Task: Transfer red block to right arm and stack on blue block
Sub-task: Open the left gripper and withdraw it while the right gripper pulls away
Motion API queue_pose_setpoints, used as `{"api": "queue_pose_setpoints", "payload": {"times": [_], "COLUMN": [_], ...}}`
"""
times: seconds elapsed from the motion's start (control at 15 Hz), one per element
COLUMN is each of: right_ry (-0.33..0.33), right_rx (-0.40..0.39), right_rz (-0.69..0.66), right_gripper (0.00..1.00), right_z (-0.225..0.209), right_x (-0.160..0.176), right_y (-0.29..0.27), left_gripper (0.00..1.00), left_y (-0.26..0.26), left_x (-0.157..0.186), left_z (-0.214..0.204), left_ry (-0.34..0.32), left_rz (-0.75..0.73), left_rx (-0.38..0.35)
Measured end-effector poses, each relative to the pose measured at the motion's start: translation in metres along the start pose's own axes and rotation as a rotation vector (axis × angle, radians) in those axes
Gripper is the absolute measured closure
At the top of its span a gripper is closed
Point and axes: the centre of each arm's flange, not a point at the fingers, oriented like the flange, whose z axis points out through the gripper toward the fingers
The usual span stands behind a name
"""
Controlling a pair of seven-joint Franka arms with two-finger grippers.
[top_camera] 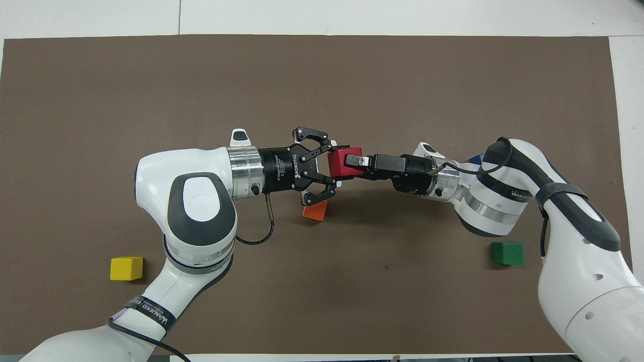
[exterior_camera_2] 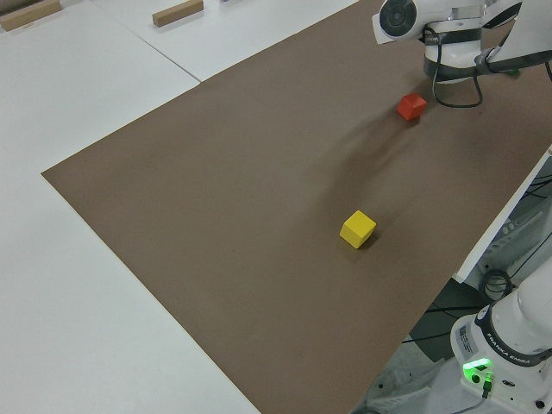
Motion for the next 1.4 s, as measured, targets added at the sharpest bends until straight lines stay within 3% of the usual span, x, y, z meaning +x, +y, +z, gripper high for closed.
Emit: {"api": "queue_pose_setpoints", "payload": {"times": [0.6,0.74,0.94,1.2,1.4], "right_ry": [0.002,0.010,0.015,0.028,0.039], "right_rx": [-0.001,-0.020,-0.037,-0.054,-0.063], "right_rz": [0.001,0.004,0.005,0.000,-0.017], "right_gripper": [0.42,0.42,0.42,0.42,0.42], "right_z": [0.000,0.000,0.001,-0.001,-0.002], "right_x": [0.000,-0.001,-0.001,0.002,0.006], "right_y": [0.001,0.004,0.006,0.006,-0.002], "left_gripper": [0.45,0.34,0.04,0.00,0.00], "left_y": [0.000,0.000,0.003,0.019,0.043], "left_x": [0.001,-0.001,-0.004,0.005,0.025], "left_z": [0.000,0.001,-0.001,-0.022,-0.067], "left_ry": [0.000,-0.002,-0.005,-0.013,-0.052], "left_rz": [-0.001,0.007,0.019,0.192,0.288], "left_rx": [0.000,0.000,-0.006,-0.031,0.002]}}
